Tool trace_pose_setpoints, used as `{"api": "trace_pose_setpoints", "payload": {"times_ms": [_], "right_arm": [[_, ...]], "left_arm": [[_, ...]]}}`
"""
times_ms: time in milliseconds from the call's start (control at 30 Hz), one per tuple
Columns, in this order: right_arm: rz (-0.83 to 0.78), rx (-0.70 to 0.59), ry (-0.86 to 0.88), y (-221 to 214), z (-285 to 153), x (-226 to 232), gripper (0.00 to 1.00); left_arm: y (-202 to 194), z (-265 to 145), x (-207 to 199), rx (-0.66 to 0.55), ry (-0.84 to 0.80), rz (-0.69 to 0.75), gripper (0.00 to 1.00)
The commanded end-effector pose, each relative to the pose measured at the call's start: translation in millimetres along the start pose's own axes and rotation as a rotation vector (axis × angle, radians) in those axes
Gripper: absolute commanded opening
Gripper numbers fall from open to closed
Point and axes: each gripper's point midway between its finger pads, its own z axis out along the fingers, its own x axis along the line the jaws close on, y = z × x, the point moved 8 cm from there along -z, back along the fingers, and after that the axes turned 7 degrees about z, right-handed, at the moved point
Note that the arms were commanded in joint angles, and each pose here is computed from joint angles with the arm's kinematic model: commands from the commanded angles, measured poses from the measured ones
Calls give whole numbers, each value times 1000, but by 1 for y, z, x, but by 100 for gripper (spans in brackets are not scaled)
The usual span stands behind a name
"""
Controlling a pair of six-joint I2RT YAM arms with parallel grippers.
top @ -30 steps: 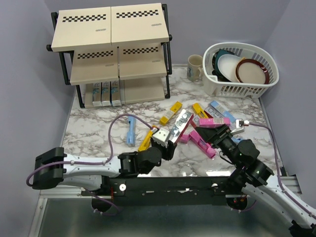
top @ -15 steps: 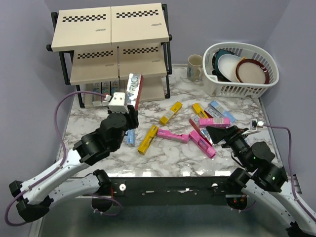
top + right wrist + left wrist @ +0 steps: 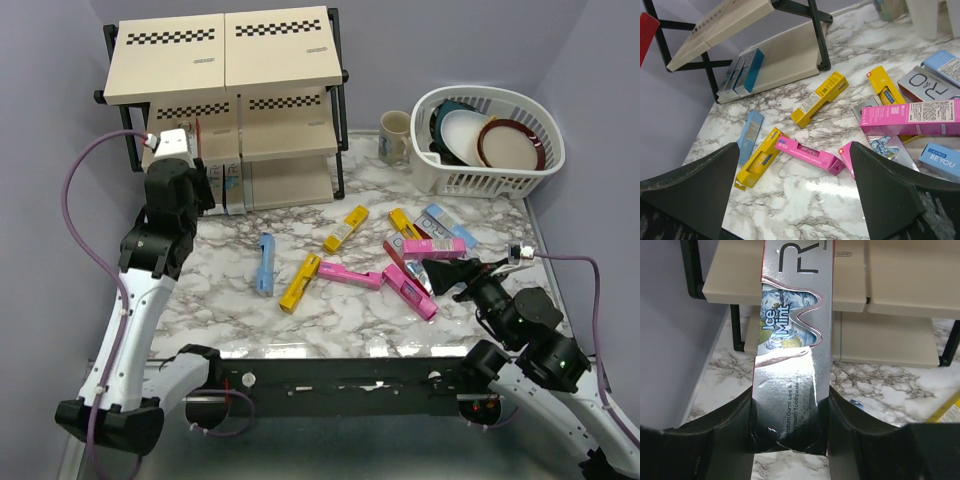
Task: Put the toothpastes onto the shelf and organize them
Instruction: Place the toothpaste on the shelf.
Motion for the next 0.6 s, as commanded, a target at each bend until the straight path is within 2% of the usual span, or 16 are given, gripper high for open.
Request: {"api": "trace_pose_setpoints", "payload": {"times_ms": [0, 333, 567], "right_arm": [[-108, -11, 33, 9, -2, 4, 100], [-238, 13, 175, -1, 10, 12, 100], [-267, 73, 252, -15, 17, 16, 100]], "left_arm": [[20, 28, 23, -35, -49, -9, 56], [27, 94, 63, -75, 12, -62, 60], [21, 114, 67, -106, 44, -67, 58]]}}
